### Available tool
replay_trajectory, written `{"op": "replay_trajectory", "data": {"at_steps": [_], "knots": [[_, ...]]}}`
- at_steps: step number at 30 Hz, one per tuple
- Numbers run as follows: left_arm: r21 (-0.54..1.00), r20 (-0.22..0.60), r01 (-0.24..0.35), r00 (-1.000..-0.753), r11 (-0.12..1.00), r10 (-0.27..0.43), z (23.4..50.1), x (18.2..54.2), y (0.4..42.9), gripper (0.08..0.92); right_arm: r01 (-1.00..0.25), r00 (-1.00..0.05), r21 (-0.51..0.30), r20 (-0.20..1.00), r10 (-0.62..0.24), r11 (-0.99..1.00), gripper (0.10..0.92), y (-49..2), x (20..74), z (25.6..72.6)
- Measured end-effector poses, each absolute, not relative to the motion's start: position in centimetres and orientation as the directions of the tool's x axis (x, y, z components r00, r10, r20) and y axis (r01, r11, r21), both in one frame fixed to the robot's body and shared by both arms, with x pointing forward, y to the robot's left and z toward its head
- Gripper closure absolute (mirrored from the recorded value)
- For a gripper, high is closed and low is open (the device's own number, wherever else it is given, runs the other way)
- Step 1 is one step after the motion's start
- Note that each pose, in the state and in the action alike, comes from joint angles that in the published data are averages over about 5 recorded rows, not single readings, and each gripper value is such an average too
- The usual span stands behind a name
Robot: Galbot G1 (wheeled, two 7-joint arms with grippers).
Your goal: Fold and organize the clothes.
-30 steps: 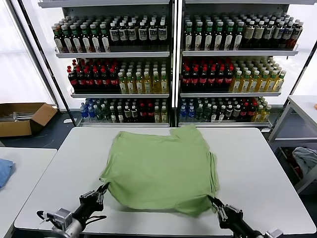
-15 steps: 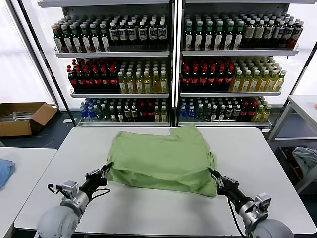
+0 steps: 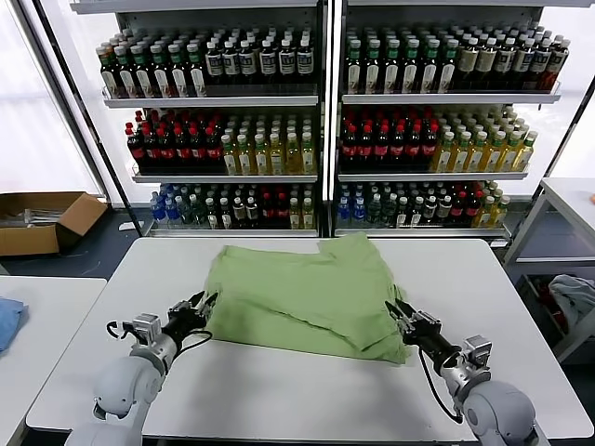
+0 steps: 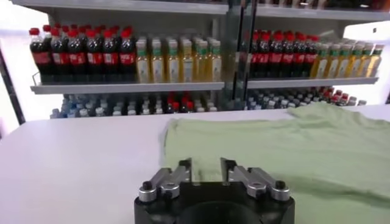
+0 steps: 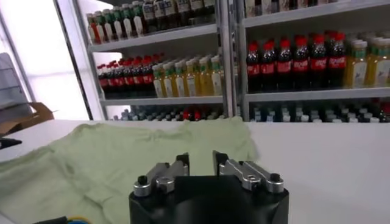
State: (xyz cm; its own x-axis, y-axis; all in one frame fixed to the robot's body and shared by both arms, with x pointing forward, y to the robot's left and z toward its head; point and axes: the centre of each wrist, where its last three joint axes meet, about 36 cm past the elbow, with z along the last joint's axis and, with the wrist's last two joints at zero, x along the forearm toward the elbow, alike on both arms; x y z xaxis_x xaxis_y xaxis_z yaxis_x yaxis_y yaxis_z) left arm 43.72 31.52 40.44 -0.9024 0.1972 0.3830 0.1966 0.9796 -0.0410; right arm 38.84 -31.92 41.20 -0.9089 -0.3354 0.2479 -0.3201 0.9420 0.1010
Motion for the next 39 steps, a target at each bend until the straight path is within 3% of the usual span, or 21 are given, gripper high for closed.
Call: {"op": "replay_trajectory", "data": {"at_steps": [10, 16, 20, 28, 39], "knots": [[-0.032, 0.399, 0.167, -0.902, 0.986, 0.165, 39.4, 41.5, 32.3, 0.237, -0.304, -0.902, 0.065, 0.301, -0.309, 0.950, 0.251, -31.2, 35.0, 41.0], [-0.036, 0.417, 0.164, -0.894, 0.986, 0.163, 38.5, 40.7, 32.1, 0.178, -0.309, -0.882, 0.047, 0.360, -0.305, 0.950, 0.211, -30.4, 32.1, 40.2], [-0.036, 0.424, 0.166, -0.890, 0.986, 0.165, 38.0, 40.6, 31.9, 0.177, -0.307, -0.873, 0.044, 0.384, -0.300, 0.951, 0.292, -30.1, 30.9, 39.9], [-0.042, 0.440, 0.171, -0.881, 0.984, 0.172, 37.1, 40.8, 31.4, 0.192, -0.291, -0.862, 0.061, 0.415, -0.289, 0.955, 0.551, -29.4, 30.0, 39.3], [-0.036, 0.452, 0.176, -0.875, 0.984, 0.173, 36.4, 41.1, 32.0, 0.492, -0.265, -0.852, 0.097, 0.442, -0.280, 0.959, 0.854, -29.0, 30.5, 38.3]]}}
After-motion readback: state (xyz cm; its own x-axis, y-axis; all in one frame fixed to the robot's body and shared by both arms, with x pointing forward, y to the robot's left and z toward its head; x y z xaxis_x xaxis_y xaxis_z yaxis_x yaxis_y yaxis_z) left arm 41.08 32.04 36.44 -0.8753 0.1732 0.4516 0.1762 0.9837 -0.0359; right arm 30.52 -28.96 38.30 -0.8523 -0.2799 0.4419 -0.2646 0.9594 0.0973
